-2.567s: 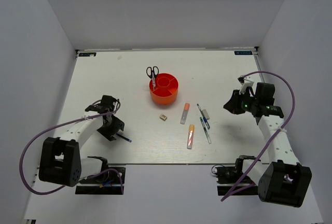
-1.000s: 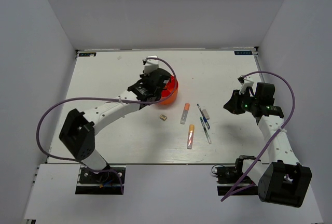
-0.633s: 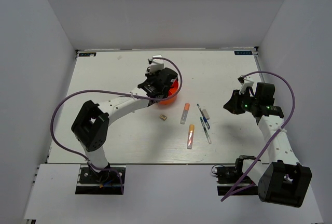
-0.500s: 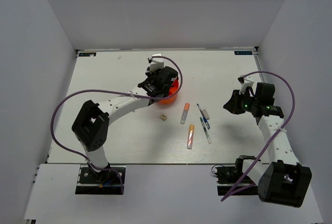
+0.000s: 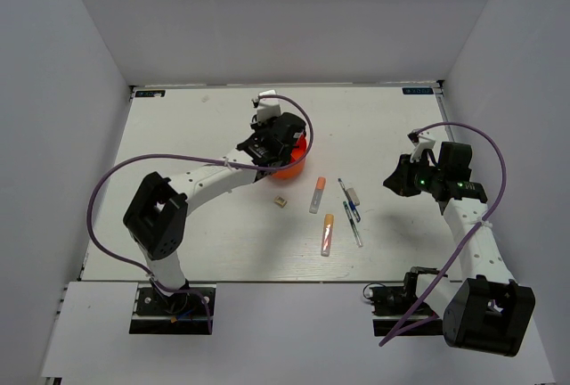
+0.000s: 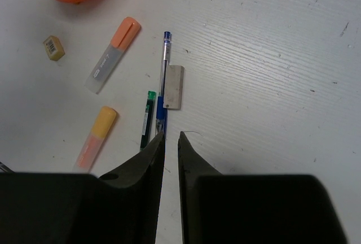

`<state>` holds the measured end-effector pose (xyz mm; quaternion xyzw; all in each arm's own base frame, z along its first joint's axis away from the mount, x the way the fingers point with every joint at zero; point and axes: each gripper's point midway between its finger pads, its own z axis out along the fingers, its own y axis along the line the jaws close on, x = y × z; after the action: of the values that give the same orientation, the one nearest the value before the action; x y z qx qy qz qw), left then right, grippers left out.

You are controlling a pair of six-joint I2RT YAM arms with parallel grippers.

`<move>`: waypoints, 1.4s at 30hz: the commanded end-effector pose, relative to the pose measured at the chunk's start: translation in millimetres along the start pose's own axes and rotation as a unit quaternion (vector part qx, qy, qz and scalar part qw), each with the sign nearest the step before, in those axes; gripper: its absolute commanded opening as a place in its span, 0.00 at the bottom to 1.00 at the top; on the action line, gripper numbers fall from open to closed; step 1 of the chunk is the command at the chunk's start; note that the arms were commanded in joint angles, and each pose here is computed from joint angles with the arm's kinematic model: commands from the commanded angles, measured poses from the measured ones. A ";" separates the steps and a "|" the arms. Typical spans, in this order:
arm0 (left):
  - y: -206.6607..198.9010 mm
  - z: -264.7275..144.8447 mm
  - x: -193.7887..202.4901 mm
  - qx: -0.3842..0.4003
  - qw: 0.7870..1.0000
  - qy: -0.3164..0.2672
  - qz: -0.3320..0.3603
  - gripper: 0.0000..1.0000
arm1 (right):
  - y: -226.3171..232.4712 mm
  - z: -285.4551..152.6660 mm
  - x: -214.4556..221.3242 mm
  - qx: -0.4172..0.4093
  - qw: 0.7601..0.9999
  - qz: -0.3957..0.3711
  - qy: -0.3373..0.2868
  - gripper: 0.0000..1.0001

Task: Sort the stationery into containers
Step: Place the pen in the storage box, then pick up the pen from the center of the board.

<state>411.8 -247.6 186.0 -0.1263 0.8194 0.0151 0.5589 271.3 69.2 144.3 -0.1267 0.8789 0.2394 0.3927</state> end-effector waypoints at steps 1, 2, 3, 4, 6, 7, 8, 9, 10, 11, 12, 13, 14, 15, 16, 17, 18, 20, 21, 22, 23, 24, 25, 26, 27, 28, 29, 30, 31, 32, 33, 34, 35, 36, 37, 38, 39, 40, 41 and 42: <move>-4.6 0.4 -0.7 0.007 1.000 -0.010 -0.011 0.00 | 1.7 -1.1 -6.7 -0.007 1.000 -0.010 -0.009 0.18; -4.3 0.6 2.1 0.007 1.000 -0.009 -0.008 0.00 | 1.8 -0.9 -8.7 -0.007 1.000 -0.012 -0.011 0.18; -2.6 1.8 6.4 0.005 1.000 -0.010 -0.004 0.00 | 1.7 -1.1 -8.0 -0.006 1.000 -0.012 -0.010 0.18; -1.4 0.7 11.4 0.005 1.000 -0.007 0.000 0.00 | 0.8 -0.5 -7.1 -0.005 1.000 -0.009 -0.010 0.18; 3.7 0.8 17.7 -0.001 1.000 -0.006 0.003 0.00 | 2.5 -0.8 -8.1 -0.008 1.000 -0.011 -0.011 0.18; 5.8 0.5 23.6 -0.001 1.000 -0.003 0.006 0.00 | 2.5 -0.3 -7.3 -0.009 1.000 -0.010 -0.009 0.18; 7.8 -0.1 26.0 -0.002 1.000 -0.003 0.007 0.00 | 3.4 -0.5 -7.9 -0.011 1.000 -0.010 -0.011 0.20; 9.3 -1.5 27.6 -0.002 1.000 -0.001 0.007 0.00 | 3.0 -0.5 -7.4 -0.011 1.000 -0.009 -0.011 0.20; 12.2 -1.3 32.9 -0.004 1.000 0.003 0.008 0.03 | 3.2 -0.2 -6.3 -0.011 1.000 -0.008 -0.009 0.22; 12.5 -1.9 32.9 -0.005 1.000 0.002 0.008 0.06 | 3.2 -0.4 -7.8 -0.012 1.000 -0.009 -0.011 0.25; 11.7 -4.2 33.1 -0.002 1.000 0.002 0.008 0.10 | 3.3 -0.6 -6.8 -0.012 1.000 -0.009 -0.009 0.29; 13.2 -6.1 34.9 -0.002 1.000 0.002 0.010 0.23 | 3.8 -0.8 -7.4 -0.013 1.000 -0.010 -0.010 0.36; 12.3 -8.2 37.2 -0.001 1.000 0.003 0.016 0.31 | 4.0 -0.8 -7.1 -0.013 1.000 -0.010 -0.010 0.42; 11.6 -9.0 35.3 0.000 1.000 0.000 0.015 0.37 | 4.9 -1.3 -7.4 -0.015 1.000 -0.010 -0.010 0.47; 11.3 -10.9 35.3 0.002 1.000 -0.001 0.018 0.44 | 5.2 -1.3 -7.4 -0.016 1.000 -0.012 -0.011 0.50; 9.1 -14.6 35.0 0.006 1.000 -0.002 0.019 0.47 | 5.5 -1.2 -6.6 -0.017 1.000 -0.011 -0.009 0.51; 9.3 -16.5 31.8 0.008 1.000 -0.005 0.017 0.48 | 5.5 -1.5 -6.1 -0.017 1.000 -0.011 -0.008 0.51; 9.6 -21.9 30.5 0.014 1.000 -0.006 0.018 0.55 | 6.2 -2.0 -6.4 -0.018 1.000 -0.012 -0.008 0.51; 11.7 -22.9 30.1 0.013 1.000 -0.006 0.018 0.57 | 6.7 -1.2 -4.6 -0.021 1.000 -0.009 -0.005 0.51; 12.6 -24.1 30.9 0.014 1.000 -0.005 0.019 0.57 | 7.4 -0.9 -5.3 -0.023 1.000 -0.009 -0.005 0.51; 12.7 -28.5 23.0 0.018 1.000 -0.011 0.011 0.57 | 7.6 -1.4 -5.1 -0.024 1.000 -0.011 -0.004 0.49; 12.0 -31.4 21.8 0.021 1.000 -0.011 0.010 0.57 | 8.8 -1.3 -3.8 -0.027 1.000 -0.011 -0.001 0.47; 13.4 -34.4 21.5 0.023 1.000 -0.012 0.013 0.57 | 11.6 -1.5 -6.1 -0.033 0.999 -0.015 -0.002 0.42; 15.6 -42.2 8.2 0.029 0.999 -0.021 0.003 0.48 | 11.9 -2.4 -6.0 -0.034 0.999 -0.025 0.001 0.27; 12.0 -50.7 4.6 0.040 0.999 -0.024 0.013 0.40 | 13.1 -1.7 -4.3 -0.039 0.999 -0.026 0.005 0.15; 15.5 -56.1 3.8 0.044 0.998 -0.023 0.029 0.29 | 18.6 -3.1 -5.9 -0.053 0.998 -0.035 0.009 0.06; 20.4 -71.8 -14.5 0.060 0.998 -0.031 0.021 0.09 | 22.8 -0.4 -1.5 -0.064 0.997 -0.031 0.029 0.00; 21.8 -79.7 -7.3 0.074 0.996 -0.020 0.042 0.04 | 25.4 -0.4 -4.6 -0.073 0.996 -0.042 0.035 0.00; 28.9 -85.2 -1.5 0.082 0.995 -0.004 0.063 0.01 | 31.9 3.0 -3.7 -0.084 0.994 -0.057 0.045 0.00; 34.4 -103.8 -3.6 0.133 0.988 0.019 0.075 0.01 | 28.2 11.3 2.2 -0.086 0.992 -0.047 0.074 0.00; 49.2 -111.9 2.0 0.143 0.985 0.039 0.084 0.08 | 29.3 15.0 -4.7 -0.087 0.992 -0.056 0.075 0.07; 58.6 -122.5 -3.5 0.160 0.983 0.048 0.072 0.19 | 37.5 22.6 -0.4 -0.092 0.989 -0.071 0.093 0.15; 73.5 -122.8 15.0 0.164 0.978 0.102 0.078 0.44 | 32.9 34.5 -5.0 -0.087 0.988 -0.071 0.110 0.27; 96.0 -121.4 35.3 0.158 0.971 0.156 0.091 0.47 | 33.4 40.0 -6.4 -0.086 0.986 -0.080 0.116 0.35; 112.8 -118.1 35.5 0.150 0.970 0.171 0.083 0.52 | 45.4 52.7 -0.7 -0.100 0.981 -0.092 0.139 0.39; 117.8 -124.5 39.7 0.170 0.964 0.186 0.085 0.57 | 37.1 62.3 -11.5 -0.073 0.981 -0.103 0.146 0.40; 143.2 -121.3 67.3 0.147 0.958 0.226 0.099 0.67 | 41.6 74.3 -3.6 -0.075 0.978 -0.101 0.169 0.44; 156.9 -117.9 66.0 0.139 0.961 0.225 0.085 0.69 | 43.9 82.2 -3.2 -0.067 0.975 -0.112 0.178 0.45; 160.1 -119.4 72.7 0.149 0.956 0.239 0.079 0.69 | 42.1 88.6 -10.9 -0.051 0.975 -0.118 0.179 0.46; 180.1 -115.8 87.3 0.132 0.956 0.257 0.057 0.70 | 41.8 104.8 -1.2 -0.051 0.970 -0.116 0.206 0.48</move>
<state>282.8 -122.7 193.4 -0.0378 0.8804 -0.0730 0.4671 304.5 152.6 108.9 -0.2868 0.8928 0.2521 0.2389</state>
